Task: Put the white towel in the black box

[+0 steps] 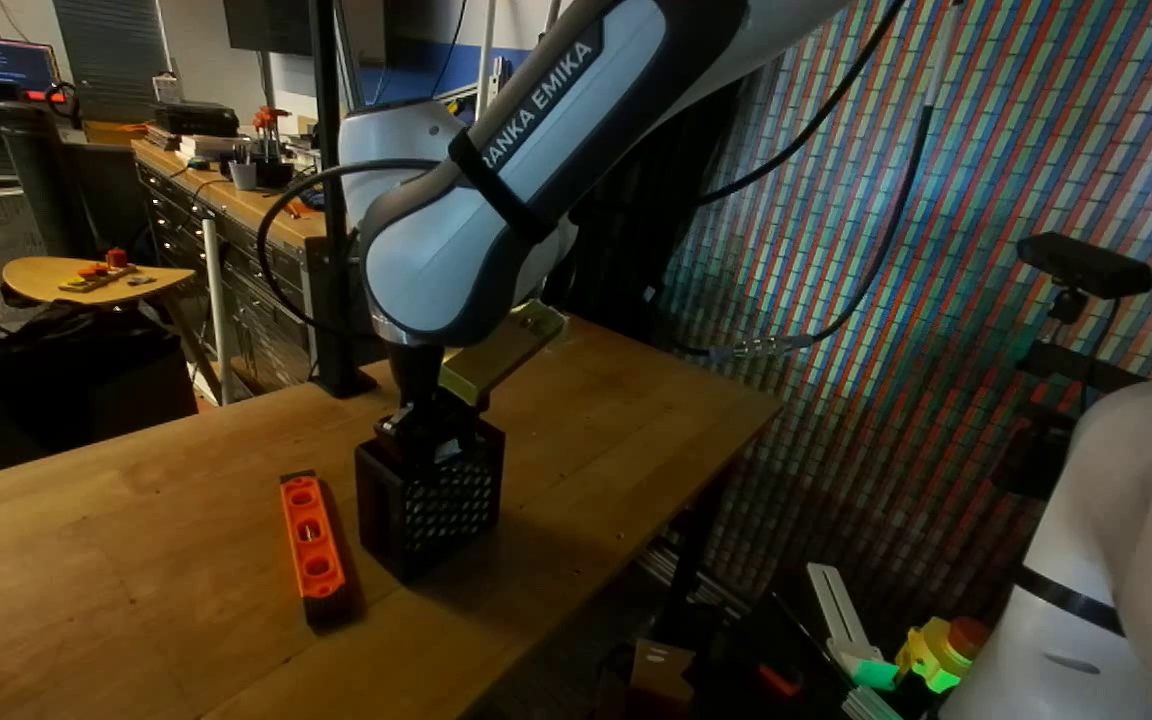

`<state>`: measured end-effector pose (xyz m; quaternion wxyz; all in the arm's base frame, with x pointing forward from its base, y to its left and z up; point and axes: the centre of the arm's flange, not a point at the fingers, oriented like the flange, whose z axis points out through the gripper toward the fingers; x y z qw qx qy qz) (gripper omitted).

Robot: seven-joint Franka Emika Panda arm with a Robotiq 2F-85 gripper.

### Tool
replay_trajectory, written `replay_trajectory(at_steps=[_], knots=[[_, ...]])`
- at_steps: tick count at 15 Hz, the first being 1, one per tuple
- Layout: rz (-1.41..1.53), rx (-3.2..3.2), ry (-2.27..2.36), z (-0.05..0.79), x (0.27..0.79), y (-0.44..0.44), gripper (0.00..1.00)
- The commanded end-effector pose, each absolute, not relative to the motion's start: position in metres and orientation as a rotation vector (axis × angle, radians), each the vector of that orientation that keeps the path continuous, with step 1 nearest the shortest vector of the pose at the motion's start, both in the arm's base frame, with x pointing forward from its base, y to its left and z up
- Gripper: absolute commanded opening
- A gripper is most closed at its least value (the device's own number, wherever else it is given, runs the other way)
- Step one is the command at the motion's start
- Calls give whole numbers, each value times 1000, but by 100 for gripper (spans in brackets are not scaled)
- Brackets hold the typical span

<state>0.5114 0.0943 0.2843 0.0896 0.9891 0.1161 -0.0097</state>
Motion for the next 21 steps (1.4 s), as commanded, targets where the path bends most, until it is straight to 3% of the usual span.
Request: replay_trajectory(at_steps=[1, 2, 5, 9, 13, 21], knots=[[-27, 2910, 324, 308, 501, 101, 41], [-28, 2910, 323, 309, 500, 102, 40], [-19, 2908, 322, 315, 500, 105, 14], [-11, 2891, 334, 324, 504, 103, 6], [10, 2830, 369, 340, 516, 89, 11], [37, 2826, 366, 333, 537, 67, 10]])
